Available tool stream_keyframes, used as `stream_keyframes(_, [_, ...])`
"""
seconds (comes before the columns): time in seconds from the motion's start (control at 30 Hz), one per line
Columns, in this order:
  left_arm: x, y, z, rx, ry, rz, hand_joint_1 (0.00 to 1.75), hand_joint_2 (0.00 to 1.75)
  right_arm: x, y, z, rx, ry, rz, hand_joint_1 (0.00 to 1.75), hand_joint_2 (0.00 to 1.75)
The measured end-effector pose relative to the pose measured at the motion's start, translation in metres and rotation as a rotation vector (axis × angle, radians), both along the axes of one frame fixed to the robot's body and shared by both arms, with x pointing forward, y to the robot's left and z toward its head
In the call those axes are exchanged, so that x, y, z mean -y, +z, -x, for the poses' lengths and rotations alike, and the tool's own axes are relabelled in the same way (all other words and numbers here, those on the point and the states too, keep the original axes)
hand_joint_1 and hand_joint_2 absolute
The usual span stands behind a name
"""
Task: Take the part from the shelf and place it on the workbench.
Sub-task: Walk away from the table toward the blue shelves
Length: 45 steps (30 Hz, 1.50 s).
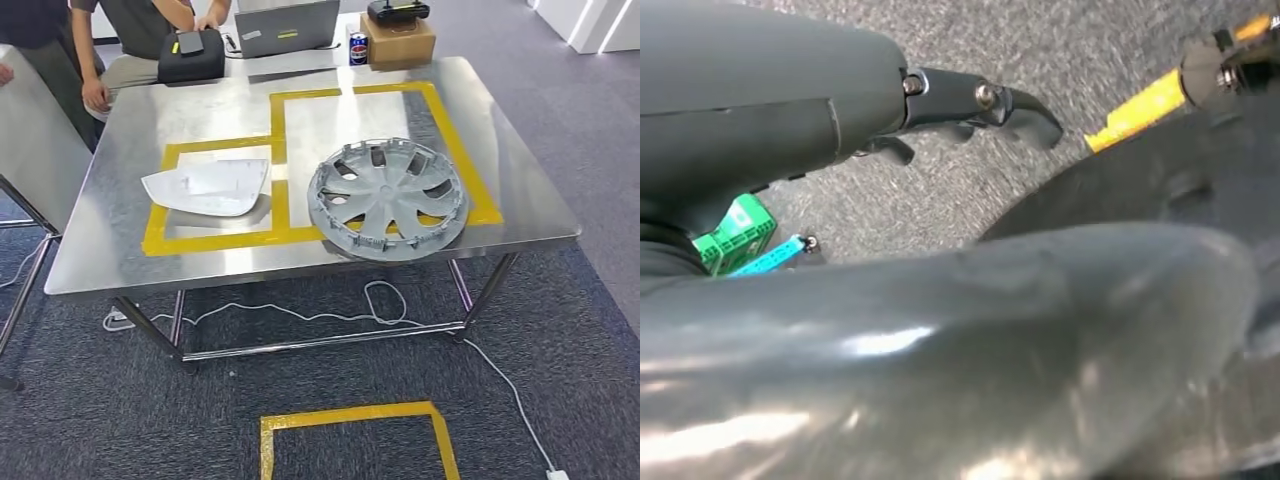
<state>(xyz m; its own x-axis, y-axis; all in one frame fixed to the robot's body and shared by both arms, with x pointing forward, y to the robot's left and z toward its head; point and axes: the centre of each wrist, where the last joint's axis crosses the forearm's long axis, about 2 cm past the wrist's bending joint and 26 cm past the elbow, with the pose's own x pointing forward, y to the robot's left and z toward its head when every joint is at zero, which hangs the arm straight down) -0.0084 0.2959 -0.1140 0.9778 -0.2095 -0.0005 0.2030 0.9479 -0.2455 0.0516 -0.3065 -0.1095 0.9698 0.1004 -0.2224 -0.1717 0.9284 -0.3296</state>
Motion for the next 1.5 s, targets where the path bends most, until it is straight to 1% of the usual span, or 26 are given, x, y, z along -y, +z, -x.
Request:
stream_keyframes(0.13, [0.000, 0.000, 0.001, -0.001, 0.002, 0.001, 0.00, 0.00, -0.001, 0.000, 0.000, 0.036, -0.027, -0.017, 0.00, 0.00])
stream_keyframes(0.33, [-0.001, 0.000, -0.001, 0.006, 0.007, -0.003, 0.00, 0.00, -0.007, 0.000, 0.001, 0.036, 0.025, -0.022, 0.00, 0.00])
stream_keyframes(0.43, [-0.001, 0.000, -0.004, 0.013, 0.014, -0.007, 0.00, 0.00, -0.009, 0.000, 0.001, 0.030, 0.033, -0.023, 0.00, 0.00])
stream_keyframes(0.67, [0.004, 0.000, 0.000, 0.008, 0.028, -0.005, 0.00, 0.00, -0.013, -0.001, 0.006, 0.020, 0.026, -0.027, 0.00, 0.00])
stream_keyframes(0.8, [0.008, 0.000, 0.000, 0.006, 0.032, 0.002, 0.00, 0.00, -0.013, -0.001, 0.005, 0.038, 0.010, -0.031, 0.00, 1.75])
stream_keyframes(0.93, [0.009, 0.000, 0.002, 0.004, 0.033, 0.004, 0.00, 0.00, -0.014, 0.000, 0.001, 0.047, 0.006, -0.036, 0.00, 1.75])
stream_keyframes(1.07, [0.009, 0.000, 0.004, -0.001, 0.038, 0.003, 0.00, 0.00, -0.016, -0.001, 0.003, 0.041, 0.000, -0.051, 0.00, 0.00])
stream_keyframes(1.33, [0.010, 0.000, 0.004, 0.001, 0.039, 0.006, 0.00, 0.00, -0.017, -0.001, 0.005, 0.048, -0.023, -0.075, 0.00, 0.00])
stream_keyframes(1.5, [0.011, 0.000, 0.001, -0.001, 0.015, 0.005, 0.00, 0.00, -0.016, -0.001, 0.002, 0.046, -0.001, -0.080, 0.00, 0.00])
